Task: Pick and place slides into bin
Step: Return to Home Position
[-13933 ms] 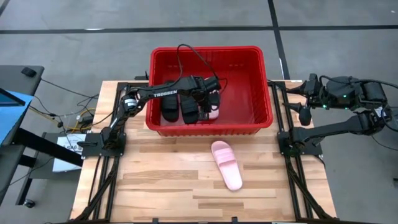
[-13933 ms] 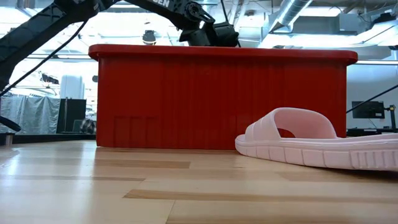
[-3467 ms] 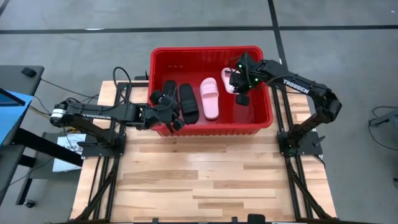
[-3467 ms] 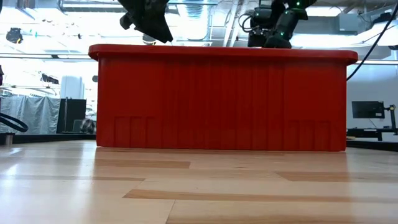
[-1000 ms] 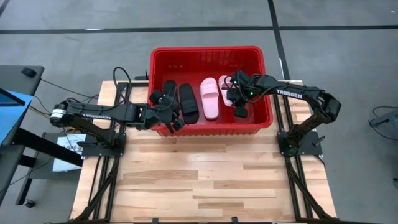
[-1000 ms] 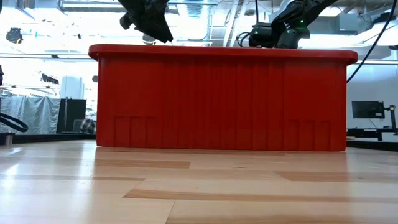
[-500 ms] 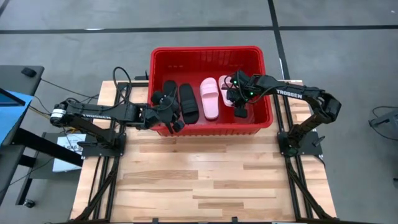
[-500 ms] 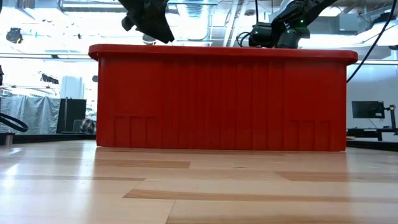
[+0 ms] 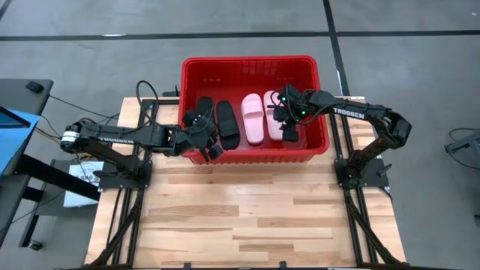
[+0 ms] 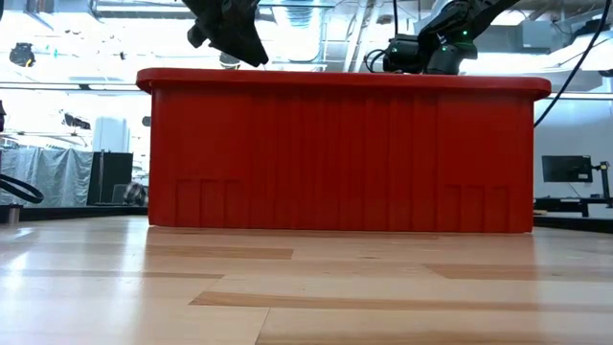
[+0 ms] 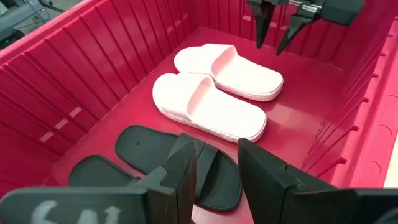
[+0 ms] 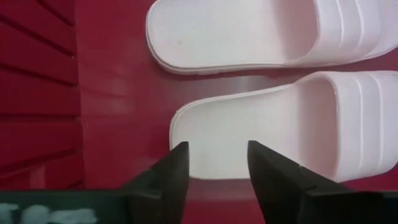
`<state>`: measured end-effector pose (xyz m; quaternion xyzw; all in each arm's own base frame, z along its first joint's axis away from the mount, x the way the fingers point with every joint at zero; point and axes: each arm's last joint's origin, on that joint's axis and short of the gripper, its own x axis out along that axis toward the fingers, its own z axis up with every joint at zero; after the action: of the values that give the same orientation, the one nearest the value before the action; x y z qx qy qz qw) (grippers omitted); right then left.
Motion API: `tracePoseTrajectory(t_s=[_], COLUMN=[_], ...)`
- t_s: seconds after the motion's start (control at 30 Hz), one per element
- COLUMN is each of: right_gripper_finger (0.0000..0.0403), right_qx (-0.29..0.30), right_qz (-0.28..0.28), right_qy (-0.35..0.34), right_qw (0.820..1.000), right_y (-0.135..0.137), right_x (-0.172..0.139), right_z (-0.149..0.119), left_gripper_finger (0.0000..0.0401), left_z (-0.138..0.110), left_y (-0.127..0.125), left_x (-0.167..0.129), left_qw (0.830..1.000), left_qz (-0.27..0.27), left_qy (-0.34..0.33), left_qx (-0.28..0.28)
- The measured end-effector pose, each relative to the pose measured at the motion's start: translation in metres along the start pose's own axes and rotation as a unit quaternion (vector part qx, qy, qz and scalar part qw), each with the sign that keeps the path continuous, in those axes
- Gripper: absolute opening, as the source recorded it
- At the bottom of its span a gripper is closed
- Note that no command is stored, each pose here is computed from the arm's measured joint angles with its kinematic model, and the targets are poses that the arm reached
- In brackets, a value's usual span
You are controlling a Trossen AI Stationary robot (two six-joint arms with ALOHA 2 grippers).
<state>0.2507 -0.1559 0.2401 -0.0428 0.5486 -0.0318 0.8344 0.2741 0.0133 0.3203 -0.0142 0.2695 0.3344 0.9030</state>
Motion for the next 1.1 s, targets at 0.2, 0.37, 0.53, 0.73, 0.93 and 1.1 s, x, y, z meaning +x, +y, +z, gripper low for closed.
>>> tracePoseTrajectory(t_s=[0.2, 0.37, 0.53, 0.73, 0.93, 1.1], right_gripper_finger=[0.0175, 0.0177, 0.0176, 0.018, 0.0177, 0.0177], right_qx=[0.0, 0.0, 0.014, 0.006, 0.008, 0.006], right_qz=[0.0, -0.009, -0.074, -0.121, -0.148, -0.115], right_qy=[-0.001, -0.005, -0.006, -0.068, -0.181, -0.332], right_qw=[1.0, 1.0, 0.997, 0.99, 0.972, 0.936], right_y=[0.0, -0.002, -0.01, -0.015, -0.001, 0.025], right_x=[0.0, -0.002, -0.024, -0.084, -0.167, -0.244], right_z=[0.0, 0.003, 0.02, 0.057, 0.091, 0.097], left_gripper_finger=[0.0108, 0.0108, 0.0108, 0.0108, 0.0108, 0.0108], left_z=[0.0, 0.0, 0.014, 0.049, 0.074, 0.072], left_y=[0.0, 0.0, 0.009, 0.038, 0.077, 0.102], left_x=[0.0, 0.0, -0.014, -0.063, -0.13, -0.177], left_qw=[1.0, 1.0, 0.999, 0.993, 0.97, 0.931], left_qz=[0.0, 0.001, 0.016, 0.024, -0.03, -0.146], left_qy=[0.0, -0.001, -0.033, -0.115, -0.239, -0.333], left_qx=[0.0, 0.004, 0.014, 0.002, -0.047, -0.024])
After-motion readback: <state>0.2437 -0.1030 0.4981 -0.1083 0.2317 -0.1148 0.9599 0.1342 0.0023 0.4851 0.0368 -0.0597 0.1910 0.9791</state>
